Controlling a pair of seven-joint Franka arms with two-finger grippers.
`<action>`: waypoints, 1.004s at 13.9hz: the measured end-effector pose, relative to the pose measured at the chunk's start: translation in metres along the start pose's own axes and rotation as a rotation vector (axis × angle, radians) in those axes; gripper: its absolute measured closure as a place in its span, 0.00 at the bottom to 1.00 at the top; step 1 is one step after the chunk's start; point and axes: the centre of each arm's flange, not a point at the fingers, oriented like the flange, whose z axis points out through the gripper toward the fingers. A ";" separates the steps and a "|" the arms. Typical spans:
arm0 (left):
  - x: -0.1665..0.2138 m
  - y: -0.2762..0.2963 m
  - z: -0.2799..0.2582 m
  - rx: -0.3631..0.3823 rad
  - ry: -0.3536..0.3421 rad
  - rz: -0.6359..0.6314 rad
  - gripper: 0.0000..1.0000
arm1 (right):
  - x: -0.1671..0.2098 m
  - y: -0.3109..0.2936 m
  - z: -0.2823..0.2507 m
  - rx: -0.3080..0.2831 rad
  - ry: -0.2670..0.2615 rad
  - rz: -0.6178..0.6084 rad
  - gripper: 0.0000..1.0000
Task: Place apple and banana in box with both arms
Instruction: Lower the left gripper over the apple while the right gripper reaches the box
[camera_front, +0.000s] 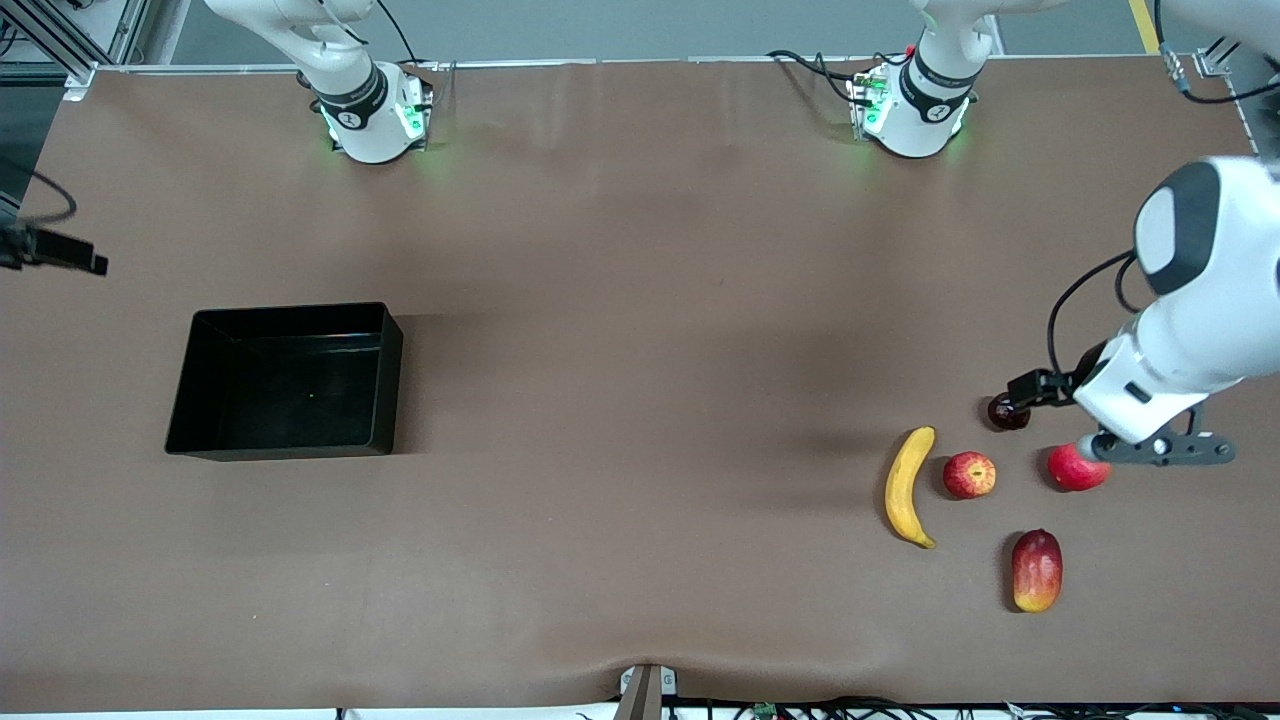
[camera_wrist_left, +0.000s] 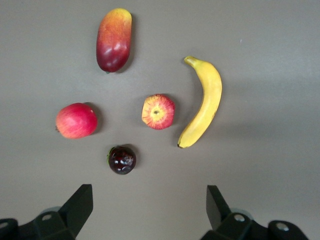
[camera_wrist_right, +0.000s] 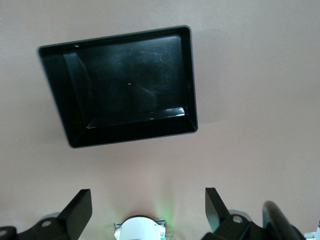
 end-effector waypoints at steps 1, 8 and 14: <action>0.005 0.001 0.015 -0.003 -0.010 0.001 0.00 | 0.011 0.014 0.022 0.002 -0.007 0.004 0.00; 0.033 0.008 0.121 -0.027 -0.038 0.070 0.00 | 0.043 0.077 0.205 -0.039 0.168 -0.043 0.00; 0.047 0.002 0.176 -0.045 0.002 0.199 0.00 | 0.048 0.067 0.296 -0.076 0.239 -0.066 0.40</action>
